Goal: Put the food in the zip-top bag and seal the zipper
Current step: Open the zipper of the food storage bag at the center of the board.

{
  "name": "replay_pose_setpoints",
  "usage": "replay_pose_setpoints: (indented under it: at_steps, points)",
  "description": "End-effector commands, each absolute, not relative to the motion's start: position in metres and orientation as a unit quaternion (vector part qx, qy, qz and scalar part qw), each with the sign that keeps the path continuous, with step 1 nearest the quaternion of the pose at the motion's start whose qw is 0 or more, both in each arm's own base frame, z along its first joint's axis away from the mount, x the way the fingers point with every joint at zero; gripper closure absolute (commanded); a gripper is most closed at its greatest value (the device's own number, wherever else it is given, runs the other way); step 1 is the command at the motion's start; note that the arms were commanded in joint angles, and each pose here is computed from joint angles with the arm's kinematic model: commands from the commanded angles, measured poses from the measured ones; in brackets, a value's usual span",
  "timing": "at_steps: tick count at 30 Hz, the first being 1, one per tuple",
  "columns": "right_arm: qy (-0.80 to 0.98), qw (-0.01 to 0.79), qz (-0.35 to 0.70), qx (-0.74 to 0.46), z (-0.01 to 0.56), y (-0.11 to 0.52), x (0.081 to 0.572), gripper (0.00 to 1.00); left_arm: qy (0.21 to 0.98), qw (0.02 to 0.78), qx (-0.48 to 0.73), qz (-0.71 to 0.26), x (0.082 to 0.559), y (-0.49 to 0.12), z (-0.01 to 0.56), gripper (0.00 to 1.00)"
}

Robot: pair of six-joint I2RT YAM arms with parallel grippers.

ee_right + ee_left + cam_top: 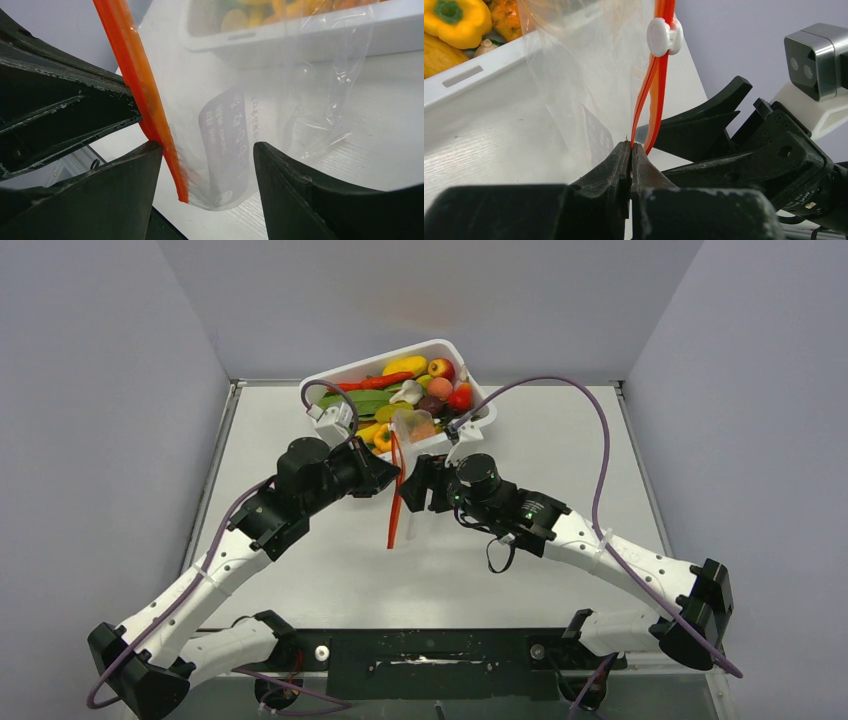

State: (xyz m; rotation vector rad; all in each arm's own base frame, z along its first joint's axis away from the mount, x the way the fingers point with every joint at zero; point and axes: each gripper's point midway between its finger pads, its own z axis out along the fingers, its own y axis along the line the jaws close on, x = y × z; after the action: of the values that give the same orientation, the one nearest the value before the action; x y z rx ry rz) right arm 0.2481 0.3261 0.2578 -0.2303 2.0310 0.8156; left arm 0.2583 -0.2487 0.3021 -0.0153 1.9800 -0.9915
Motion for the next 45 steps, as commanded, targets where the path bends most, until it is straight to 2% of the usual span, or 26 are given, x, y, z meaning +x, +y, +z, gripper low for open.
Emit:
replay_pose_setpoints:
  at_steps: [1, 13, 17, 23, 29, 36, 38, 41, 42, 45]
  points:
    - [0.788, 0.493, 0.362, -0.066, 0.298, 0.336, 0.260, 0.32, 0.792, 0.455, 0.002, -0.406, 0.259, -0.253, 0.309, 1.00]
    - [0.795, 0.486, 0.357, -0.065, 0.284, 0.346, 0.268, 0.34, 0.800, 0.450, 0.004, -0.397, 0.260, -0.251, 0.299, 1.00]
    - [0.796, 0.491, 0.348, -0.067, 0.284, 0.345, 0.271, 0.45, 0.805, 0.449, 0.009, -0.388, 0.260, -0.249, 0.297, 1.00]
    - [0.817, 0.508, 0.272, -0.030, 0.265, 0.309, 0.279, 0.60, 0.812, 0.461, 0.010, -0.357, 0.261, -0.238, 0.296, 1.00]
    - [0.818, 0.527, 0.230, -0.012, 0.264, 0.285, 0.282, 0.65, 0.821, 0.461, 0.019, -0.335, 0.262, -0.233, 0.285, 1.00]
    - [0.823, 0.521, 0.222, -0.032, 0.259, 0.296, 0.286, 0.71, 0.818, 0.454, 0.023, -0.353, 0.260, -0.240, 0.292, 1.00]
    - [0.823, 0.521, 0.224, -0.038, 0.261, 0.299, 0.285, 0.77, 0.817, 0.456, 0.022, -0.353, 0.260, -0.239, 0.293, 1.00]
    - [0.822, 0.528, 0.208, -0.048, 0.269, 0.291, 0.283, 0.97, 0.823, 0.460, 0.021, -0.332, 0.262, -0.232, 0.292, 1.00]
    - [0.820, 0.536, 0.197, -0.048, 0.275, 0.283, 0.284, 1.00, 0.825, 0.466, 0.018, -0.319, 0.264, -0.226, 0.292, 1.00]
    - [0.806, 0.568, 0.165, -0.034, 0.296, 0.254, 0.282, 1.00, 0.833, 0.481, 0.013, -0.273, 0.269, -0.208, 0.290, 1.00]
